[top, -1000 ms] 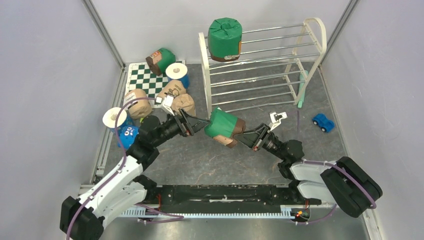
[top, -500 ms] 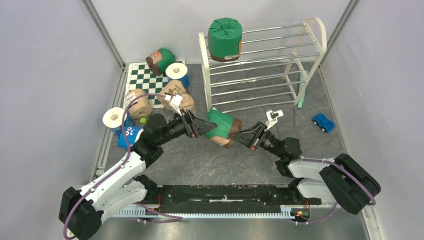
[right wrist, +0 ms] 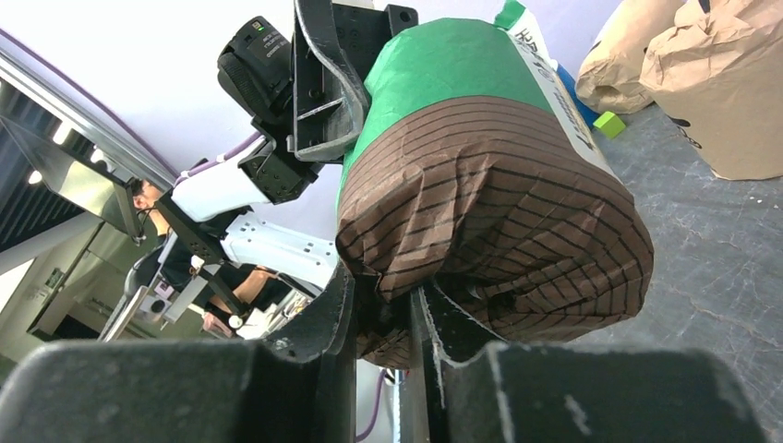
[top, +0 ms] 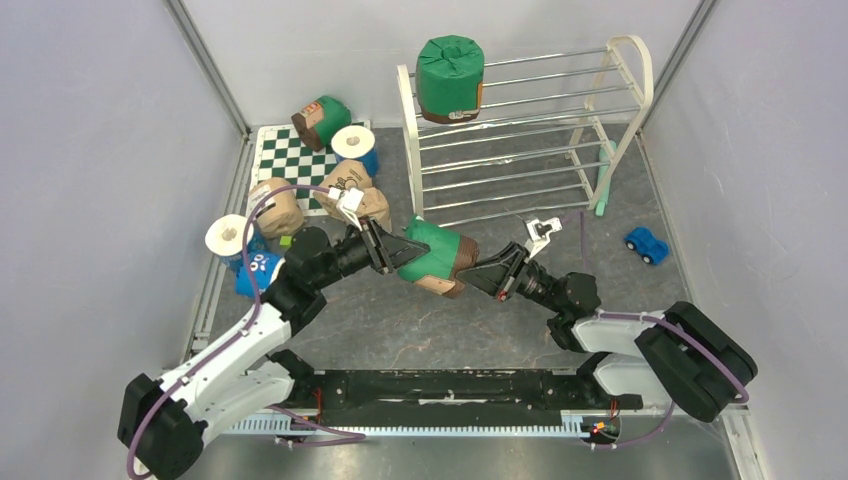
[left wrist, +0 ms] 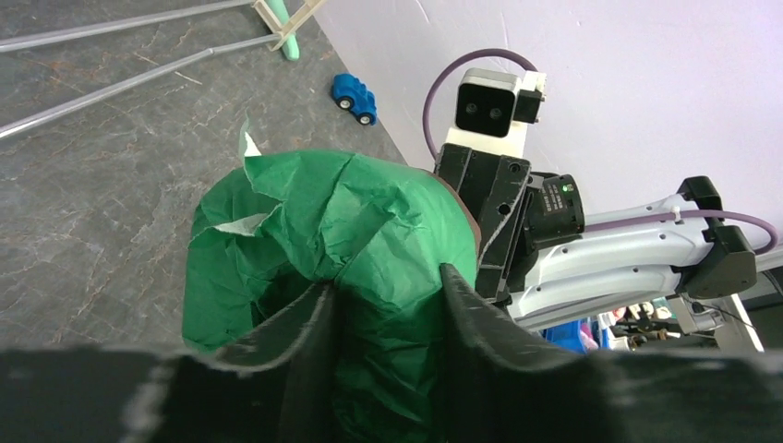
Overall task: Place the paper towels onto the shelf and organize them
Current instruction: Pick up the paper towel from the center of the board.
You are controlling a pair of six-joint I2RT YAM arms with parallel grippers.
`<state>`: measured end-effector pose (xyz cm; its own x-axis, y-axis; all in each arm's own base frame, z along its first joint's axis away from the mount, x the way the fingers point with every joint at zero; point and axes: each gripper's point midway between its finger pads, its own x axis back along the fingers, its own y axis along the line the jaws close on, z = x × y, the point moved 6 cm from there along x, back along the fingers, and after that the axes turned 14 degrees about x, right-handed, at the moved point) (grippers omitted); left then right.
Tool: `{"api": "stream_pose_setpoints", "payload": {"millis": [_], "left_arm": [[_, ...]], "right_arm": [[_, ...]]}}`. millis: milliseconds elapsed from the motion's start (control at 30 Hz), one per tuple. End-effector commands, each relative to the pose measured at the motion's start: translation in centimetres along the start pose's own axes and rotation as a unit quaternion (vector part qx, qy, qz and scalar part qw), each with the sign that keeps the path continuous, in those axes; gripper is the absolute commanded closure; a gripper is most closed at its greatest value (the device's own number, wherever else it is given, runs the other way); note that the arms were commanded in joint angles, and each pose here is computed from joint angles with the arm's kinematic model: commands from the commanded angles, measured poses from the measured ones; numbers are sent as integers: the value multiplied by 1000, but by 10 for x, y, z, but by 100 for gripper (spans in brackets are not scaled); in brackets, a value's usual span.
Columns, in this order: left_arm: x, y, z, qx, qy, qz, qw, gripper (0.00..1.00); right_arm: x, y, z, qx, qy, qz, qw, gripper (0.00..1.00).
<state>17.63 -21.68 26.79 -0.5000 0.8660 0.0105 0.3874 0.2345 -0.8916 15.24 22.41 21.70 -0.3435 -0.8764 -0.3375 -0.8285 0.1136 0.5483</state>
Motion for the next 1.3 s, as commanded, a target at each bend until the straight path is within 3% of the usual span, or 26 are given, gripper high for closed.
{"api": "stream_pose_setpoints", "payload": {"millis": [0, 167, 333, 467, 767, 1000, 1267], "left_arm": [[8, -44, -1, -37, 18, 83, 996, 71], [15, -47, -9, -67, -2, 41, 997, 92], [25, -42, -24, -96, -28, -55, 993, 98], [32, -48, -33, -110, -39, -89, 989, 98], [32, -45, -45, -102, -48, -175, 978, 98], [20, -32, -45, -63, -81, -244, 964, 98], [2, -32, -37, -59, -93, -262, 959, 98]], "right_arm": [[-11, 41, -44, 119, -102, -118, 981, 76], [-13, 24, -34, 158, -56, -61, 984, 41], [-9, -2, -30, 256, 11, 27, 966, 18], [-2, -22, -34, 341, 75, 102, 931, 2], [-6, -12, -48, 512, 142, 149, 834, 2], [-37, 23, -15, 636, 158, 131, 744, 2], [-60, 36, 1, 671, 89, 149, 721, 2]]}}
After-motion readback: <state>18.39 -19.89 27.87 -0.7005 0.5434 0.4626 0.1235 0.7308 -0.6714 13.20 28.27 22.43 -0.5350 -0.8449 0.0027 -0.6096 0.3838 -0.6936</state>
